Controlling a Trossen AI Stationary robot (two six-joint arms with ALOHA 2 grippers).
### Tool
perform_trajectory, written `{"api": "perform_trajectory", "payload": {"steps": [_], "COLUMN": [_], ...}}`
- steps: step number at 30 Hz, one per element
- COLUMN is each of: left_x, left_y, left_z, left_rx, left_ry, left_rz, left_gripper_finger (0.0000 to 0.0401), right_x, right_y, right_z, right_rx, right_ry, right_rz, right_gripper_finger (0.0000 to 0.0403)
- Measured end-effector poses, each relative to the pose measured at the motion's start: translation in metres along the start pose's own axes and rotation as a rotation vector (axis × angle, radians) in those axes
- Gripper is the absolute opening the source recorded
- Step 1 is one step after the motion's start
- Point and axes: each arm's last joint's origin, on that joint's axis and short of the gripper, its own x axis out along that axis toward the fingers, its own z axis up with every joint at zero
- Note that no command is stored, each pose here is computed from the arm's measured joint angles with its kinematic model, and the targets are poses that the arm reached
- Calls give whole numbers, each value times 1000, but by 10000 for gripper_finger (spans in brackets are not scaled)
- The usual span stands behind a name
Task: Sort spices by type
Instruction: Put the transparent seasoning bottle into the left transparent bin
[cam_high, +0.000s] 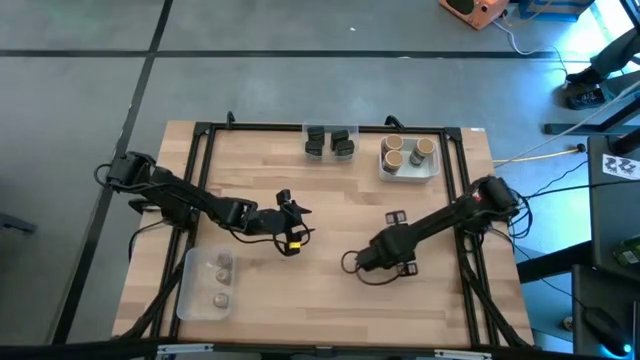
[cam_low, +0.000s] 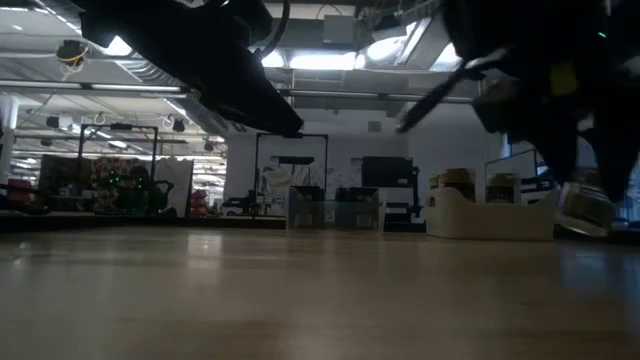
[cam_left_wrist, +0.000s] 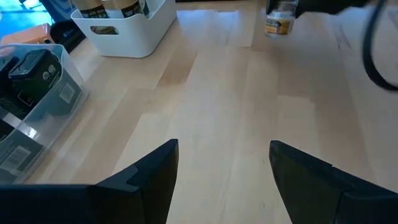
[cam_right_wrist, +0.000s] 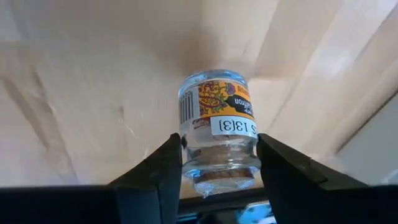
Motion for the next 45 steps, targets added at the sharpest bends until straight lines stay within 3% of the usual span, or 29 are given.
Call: {"api": "perform_trajectory", "payload": {"steps": [7,13,17,25,36,39,45], "left_x": [-1,-3,-3,-3,-3,-3,-2], "left_y": [-1,-5,-5,-5,-5,-5,-5], "left_z": [-1,-2,-1,-1,-1,-1,0], "left_rx": [-2,9,7,7,7,7,-15], "left_ry": [4,9,6,5,5,5,-4], "left_rz": [-4,-16,-16,-17,-17,-17,-17], "left_gripper_finger": [235,235,235,235,235,235,235], "right_x": [-14,-12,-8,-6,-8,-22,-68], "right_y": [-4,-12,-16,-16,-15,-15,-5], "right_z": [49,85,95,97,100,87,51], "right_rx": [-52,-5,10,20,9,29,64], "right_ry": [137,125,128,118,75,79,-118], "right_rz": [-29,51,65,97,114,106,17], "right_gripper_finger": [181,180,180,184,257,264,265]}}
